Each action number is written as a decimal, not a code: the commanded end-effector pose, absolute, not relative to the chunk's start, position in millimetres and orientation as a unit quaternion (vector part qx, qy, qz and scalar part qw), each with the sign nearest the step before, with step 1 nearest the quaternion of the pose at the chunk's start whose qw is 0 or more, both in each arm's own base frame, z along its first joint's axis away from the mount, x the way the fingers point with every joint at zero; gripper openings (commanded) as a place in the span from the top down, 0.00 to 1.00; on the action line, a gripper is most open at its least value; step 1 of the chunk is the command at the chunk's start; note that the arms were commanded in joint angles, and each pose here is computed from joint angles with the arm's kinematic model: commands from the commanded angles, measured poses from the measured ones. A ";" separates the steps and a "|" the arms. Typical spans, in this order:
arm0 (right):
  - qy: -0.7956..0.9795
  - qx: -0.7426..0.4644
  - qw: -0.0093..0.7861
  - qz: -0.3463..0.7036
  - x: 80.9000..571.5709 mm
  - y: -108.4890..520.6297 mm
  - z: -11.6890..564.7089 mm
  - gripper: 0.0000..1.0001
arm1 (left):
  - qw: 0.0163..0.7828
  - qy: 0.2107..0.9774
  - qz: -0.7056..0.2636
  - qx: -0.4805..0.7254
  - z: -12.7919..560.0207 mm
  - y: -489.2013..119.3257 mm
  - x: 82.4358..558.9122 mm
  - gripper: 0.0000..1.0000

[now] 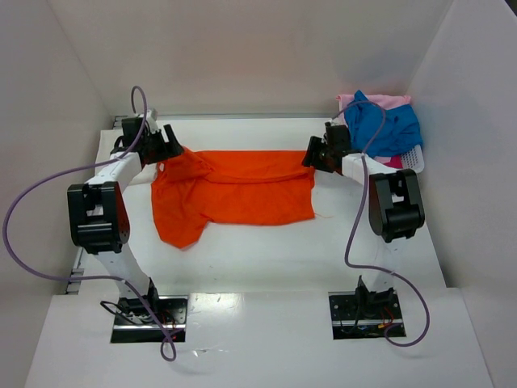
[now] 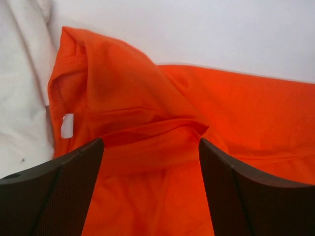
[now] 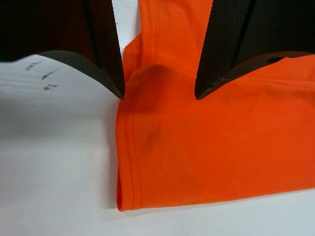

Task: Fold and stack the t-shirts
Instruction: Fold the flattened tshirt in 1/3 of the way

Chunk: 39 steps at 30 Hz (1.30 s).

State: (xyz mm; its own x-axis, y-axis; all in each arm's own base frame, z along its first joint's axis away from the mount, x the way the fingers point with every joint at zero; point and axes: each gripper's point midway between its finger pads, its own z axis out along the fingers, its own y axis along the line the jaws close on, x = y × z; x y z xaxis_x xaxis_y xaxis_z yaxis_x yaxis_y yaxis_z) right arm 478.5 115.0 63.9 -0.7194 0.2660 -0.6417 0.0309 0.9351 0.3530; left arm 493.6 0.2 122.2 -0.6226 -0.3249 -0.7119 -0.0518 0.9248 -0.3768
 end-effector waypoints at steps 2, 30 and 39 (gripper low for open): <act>0.922 0.068 0.353 0.145 493.7 124.2 49.8 0.35 | 0.420 0.893 -0.124 -0.108 119.2 14.4 489.1 0.14; 0.948 0.074 0.304 -0.059 514.2 103.9 23.2 1.00 | 0.438 0.886 -0.099 -0.115 131.5 23.6 487.4 0.12; 0.942 0.087 0.302 -0.115 515.4 66.4 29.2 1.00 | 0.442 0.884 -0.103 -0.112 136.1 21.9 487.1 0.11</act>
State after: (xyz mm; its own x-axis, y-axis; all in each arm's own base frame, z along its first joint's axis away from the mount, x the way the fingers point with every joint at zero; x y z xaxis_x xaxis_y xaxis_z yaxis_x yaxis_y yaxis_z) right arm 510.6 99.2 21.8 -0.8061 0.1168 -0.5802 0.1836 0.9813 -0.0575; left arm 486.0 19.6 111.1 -0.6307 -0.3136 -0.7098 -0.1391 0.9456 -0.2942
